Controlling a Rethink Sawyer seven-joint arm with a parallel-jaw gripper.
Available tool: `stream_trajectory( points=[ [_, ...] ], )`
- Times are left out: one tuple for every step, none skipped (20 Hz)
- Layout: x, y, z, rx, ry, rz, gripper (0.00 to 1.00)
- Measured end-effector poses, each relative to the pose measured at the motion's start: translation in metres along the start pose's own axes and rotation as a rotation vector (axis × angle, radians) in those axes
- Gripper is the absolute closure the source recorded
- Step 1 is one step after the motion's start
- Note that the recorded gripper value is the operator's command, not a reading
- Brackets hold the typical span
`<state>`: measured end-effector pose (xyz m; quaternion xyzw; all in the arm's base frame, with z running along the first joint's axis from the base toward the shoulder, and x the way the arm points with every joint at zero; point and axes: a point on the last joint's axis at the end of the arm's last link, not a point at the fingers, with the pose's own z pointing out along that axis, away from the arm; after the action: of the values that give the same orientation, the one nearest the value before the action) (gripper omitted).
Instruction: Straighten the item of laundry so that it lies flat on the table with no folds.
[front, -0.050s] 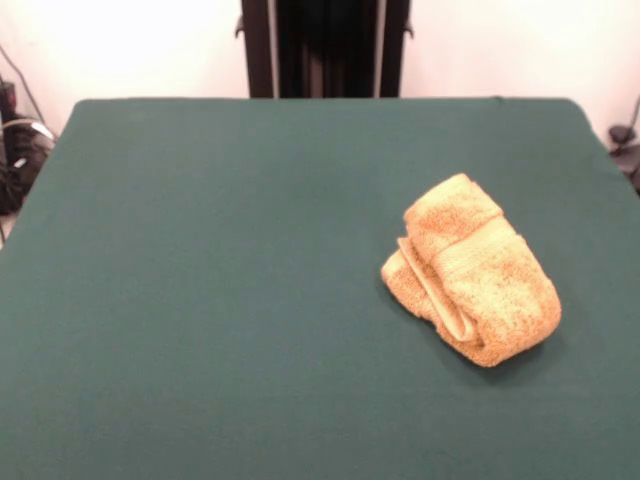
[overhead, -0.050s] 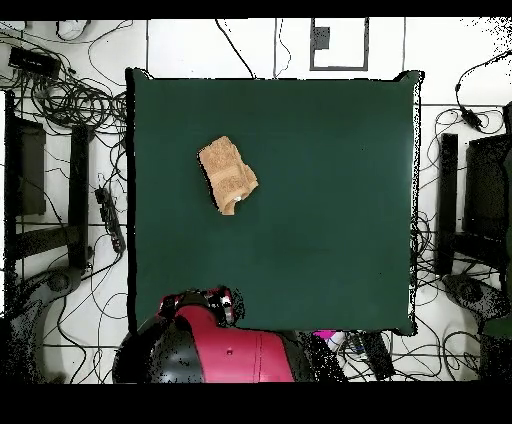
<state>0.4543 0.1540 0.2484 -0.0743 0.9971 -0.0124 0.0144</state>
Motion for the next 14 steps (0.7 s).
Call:
stream_trajectory(
  points=[
    [0.000, 0.000, 0.002, 0.000, 0.004, 0.000, 0.00],
    [0.000, 0.000, 0.003, -0.001, 0.008, 0.000, 0.00],
    [0.000, 0.000, 0.005, -0.001, 0.011, 0.000, 0.00],
    [0.000, 0.001, 0.006, -0.001, 0.015, -0.002, 0.00],
    [0.000, 0.001, 0.008, -0.001, 0.019, -0.004, 0.00],
    [0.000, 0.003, 0.011, -0.002, 0.025, -0.007, 0.00],
    [0.000, 0.004, 0.012, -0.002, 0.028, -0.009, 0.00],
    [-0.001, 0.005, 0.015, -0.002, 0.033, -0.012, 0.00],
    [-0.001, 0.006, 0.017, -0.002, 0.036, -0.015, 0.00],
    [-0.002, 0.008, 0.021, -0.002, 0.041, -0.018, 0.00],
    [-0.003, 0.008, 0.022, -0.002, 0.043, -0.019, 0.00],
    [-0.006, 0.008, 0.026, -0.002, 0.047, -0.021, 0.00],
    [-0.009, 0.009, 0.029, -0.002, 0.050, -0.023, 0.00],
    [-0.013, 0.009, 0.032, -0.002, 0.054, -0.025, 0.00]
  ],
)
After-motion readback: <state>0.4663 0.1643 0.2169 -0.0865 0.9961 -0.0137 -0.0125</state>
